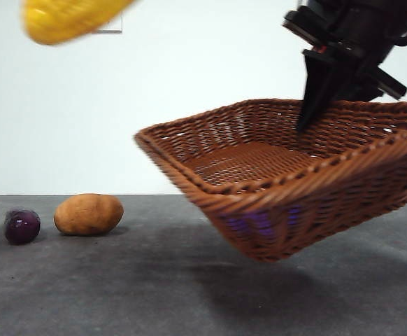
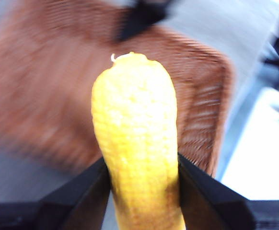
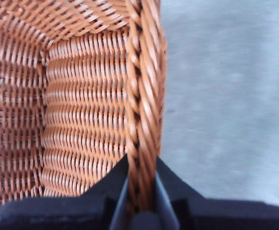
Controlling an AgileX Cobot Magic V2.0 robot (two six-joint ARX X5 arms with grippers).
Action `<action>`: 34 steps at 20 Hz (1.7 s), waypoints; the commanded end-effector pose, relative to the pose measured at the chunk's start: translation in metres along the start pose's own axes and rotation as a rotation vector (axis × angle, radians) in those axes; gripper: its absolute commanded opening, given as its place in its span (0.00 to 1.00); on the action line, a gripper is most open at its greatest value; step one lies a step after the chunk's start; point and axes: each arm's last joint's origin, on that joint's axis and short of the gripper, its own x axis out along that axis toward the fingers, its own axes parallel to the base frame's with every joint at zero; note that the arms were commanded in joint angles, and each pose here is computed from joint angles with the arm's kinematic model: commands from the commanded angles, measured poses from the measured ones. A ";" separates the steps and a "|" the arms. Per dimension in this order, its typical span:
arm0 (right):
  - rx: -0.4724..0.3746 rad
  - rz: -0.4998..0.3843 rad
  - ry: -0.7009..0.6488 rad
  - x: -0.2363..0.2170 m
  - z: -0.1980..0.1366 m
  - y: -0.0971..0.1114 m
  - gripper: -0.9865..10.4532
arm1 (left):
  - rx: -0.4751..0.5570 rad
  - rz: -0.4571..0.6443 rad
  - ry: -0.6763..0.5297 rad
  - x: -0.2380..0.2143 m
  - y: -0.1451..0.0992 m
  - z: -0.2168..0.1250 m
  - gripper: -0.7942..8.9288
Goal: Help me put the vegetables on the table into the basket
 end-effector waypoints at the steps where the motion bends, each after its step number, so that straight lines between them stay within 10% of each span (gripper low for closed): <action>1: 0.001 0.037 -0.008 0.002 0.000 0.012 0.08 | 0.117 -0.045 0.001 0.026 -0.010 0.004 0.07; 14: -0.032 0.074 0.012 0.007 -0.003 0.032 0.08 | 0.297 -0.144 0.196 0.120 -0.017 -0.014 0.09; 18: -0.036 0.075 0.008 0.007 -0.003 0.032 0.08 | 0.289 -0.205 0.191 0.120 -0.018 -0.014 0.60; 27: -0.054 0.027 0.001 0.007 -0.002 0.030 0.08 | 0.280 -0.199 0.164 0.110 -0.020 0.009 0.60; 34: -0.001 0.016 -0.023 -0.002 0.002 -0.001 0.08 | 0.381 0.168 0.279 0.045 0.026 0.074 0.60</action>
